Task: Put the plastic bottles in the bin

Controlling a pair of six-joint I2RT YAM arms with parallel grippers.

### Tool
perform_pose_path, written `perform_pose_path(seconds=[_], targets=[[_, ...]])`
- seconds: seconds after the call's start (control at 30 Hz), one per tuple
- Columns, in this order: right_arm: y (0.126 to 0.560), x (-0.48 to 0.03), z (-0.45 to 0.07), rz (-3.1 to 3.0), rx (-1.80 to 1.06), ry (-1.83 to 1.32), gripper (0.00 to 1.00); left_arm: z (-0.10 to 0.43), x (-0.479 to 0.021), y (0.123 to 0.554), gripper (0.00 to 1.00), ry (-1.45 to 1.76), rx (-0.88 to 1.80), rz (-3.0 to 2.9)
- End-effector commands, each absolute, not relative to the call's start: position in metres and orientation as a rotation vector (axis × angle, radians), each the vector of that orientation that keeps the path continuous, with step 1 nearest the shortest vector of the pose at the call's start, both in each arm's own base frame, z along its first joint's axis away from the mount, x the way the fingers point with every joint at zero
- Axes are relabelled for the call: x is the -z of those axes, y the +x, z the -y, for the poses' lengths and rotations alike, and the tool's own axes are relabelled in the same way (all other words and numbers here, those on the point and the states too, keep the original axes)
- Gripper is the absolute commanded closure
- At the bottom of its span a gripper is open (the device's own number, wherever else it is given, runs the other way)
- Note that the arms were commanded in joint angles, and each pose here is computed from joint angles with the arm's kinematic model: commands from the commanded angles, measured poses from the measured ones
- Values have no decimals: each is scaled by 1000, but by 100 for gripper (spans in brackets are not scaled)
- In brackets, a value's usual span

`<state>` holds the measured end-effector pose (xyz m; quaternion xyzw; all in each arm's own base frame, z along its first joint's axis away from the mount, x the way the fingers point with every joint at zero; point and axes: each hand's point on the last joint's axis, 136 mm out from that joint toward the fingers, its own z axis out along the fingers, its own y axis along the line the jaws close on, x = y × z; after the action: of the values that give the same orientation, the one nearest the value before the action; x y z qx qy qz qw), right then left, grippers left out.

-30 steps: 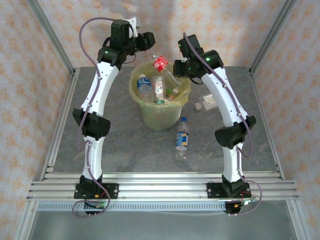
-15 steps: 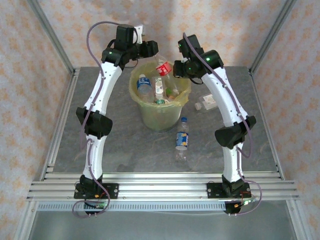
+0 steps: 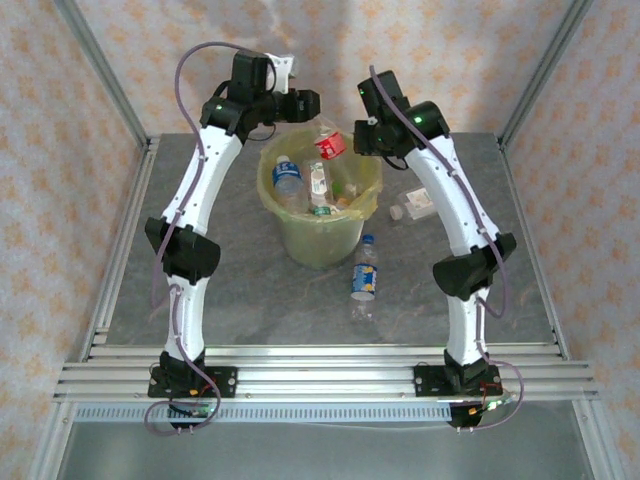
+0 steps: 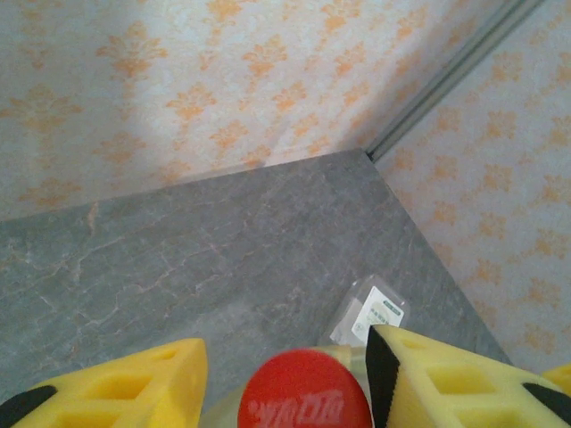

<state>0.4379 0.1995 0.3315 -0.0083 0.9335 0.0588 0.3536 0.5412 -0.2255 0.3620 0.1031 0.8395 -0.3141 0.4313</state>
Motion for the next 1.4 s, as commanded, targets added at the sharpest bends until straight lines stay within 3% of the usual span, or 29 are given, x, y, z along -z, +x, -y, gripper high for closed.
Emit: perform_pose_path(seconds=[0.0,0.2,0.37,0.73,0.9,1.07,1.37], targets=[[428,-366,-165,-2293,-60,137,60,227,-360,518,39,333,750,-2143],[412,-368,-124,-2258,-39,322,48,214,-372,525,24,290,710,-2109],[385,-345,-106,-2283,-95,415,44,196,-411,518,0,258,636,-2031],[300,-242,-119,-2429,-365,516,39,120,-453,450,0,-7,377,-1906],[271,-203,-138,-2471,-449,525,35,68,-431,399,0,-281,272,-1849],[256,-163,-164,-2509,-536,524,29,50,-380,358,0,-431,303,-1873],[257,-111,-201,-2572,-602,499,23,47,-352,339,0,-472,328,-1907]])
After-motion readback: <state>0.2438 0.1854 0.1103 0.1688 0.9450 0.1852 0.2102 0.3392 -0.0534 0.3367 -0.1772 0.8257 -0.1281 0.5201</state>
